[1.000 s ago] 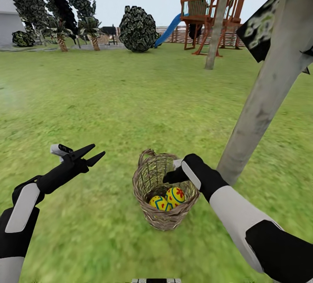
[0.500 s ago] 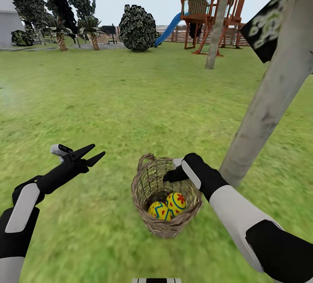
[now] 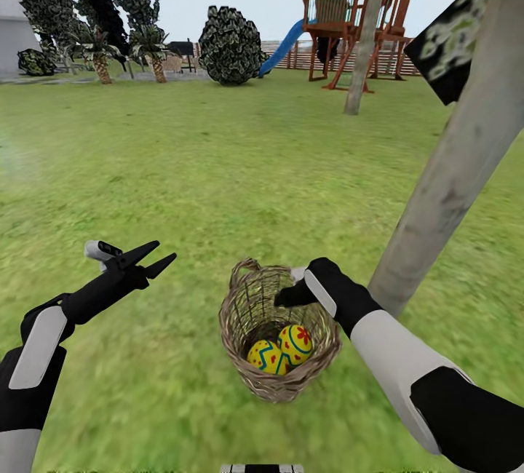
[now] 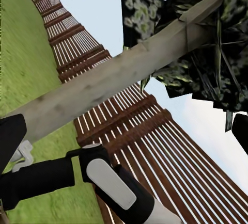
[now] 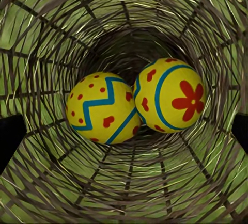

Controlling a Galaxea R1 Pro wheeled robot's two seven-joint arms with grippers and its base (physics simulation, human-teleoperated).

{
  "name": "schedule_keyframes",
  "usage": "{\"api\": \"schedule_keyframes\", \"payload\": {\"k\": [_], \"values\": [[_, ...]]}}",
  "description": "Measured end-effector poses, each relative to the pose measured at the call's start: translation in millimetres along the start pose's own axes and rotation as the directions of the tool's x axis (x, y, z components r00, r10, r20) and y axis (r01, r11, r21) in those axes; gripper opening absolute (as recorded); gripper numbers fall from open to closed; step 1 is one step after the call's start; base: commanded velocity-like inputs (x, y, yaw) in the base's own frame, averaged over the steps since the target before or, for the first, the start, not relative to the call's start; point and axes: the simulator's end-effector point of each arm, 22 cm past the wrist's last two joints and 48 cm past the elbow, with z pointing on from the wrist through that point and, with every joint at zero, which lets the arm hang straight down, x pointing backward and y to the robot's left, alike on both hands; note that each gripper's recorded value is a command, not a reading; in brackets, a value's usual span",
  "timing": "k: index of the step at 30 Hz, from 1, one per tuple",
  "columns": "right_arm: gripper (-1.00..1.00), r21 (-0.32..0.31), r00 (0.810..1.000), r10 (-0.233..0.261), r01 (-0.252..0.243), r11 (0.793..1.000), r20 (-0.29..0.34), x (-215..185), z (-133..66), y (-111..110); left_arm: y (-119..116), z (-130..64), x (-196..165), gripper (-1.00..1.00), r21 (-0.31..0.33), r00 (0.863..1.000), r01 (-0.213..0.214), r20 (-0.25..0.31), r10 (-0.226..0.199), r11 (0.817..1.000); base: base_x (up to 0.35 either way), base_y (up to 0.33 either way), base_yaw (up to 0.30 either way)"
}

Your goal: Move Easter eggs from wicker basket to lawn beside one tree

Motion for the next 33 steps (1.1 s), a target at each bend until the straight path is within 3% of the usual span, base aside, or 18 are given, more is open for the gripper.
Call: {"api": "schedule_keyframes", "payload": {"k": [11,19,33], "values": [[1.00,-0.007,1.000,0.009,-0.009,1.000,-0.026,9,16.4,-2,17,-1.8,4,1.00,-0.018,1.000,0.023,-0.001,-0.023,1.000,0.000,0.000,0.000],[1.00,-0.016,1.000,0.006,-0.006,1.000,-0.010,4,15.3,4,17,-2.0,3,1.00,-0.017,1.000,0.023,0.000,-0.023,1.000,0.000,0.007,0.000],[1.00,-0.017,1.000,0.004,-0.004,1.000,0.001,0,10.3,6,13,-1.4,3,1.00,-0.012,1.000,0.020,-0.001,-0.020,1.000,0.000,0.293,-0.203]]}}
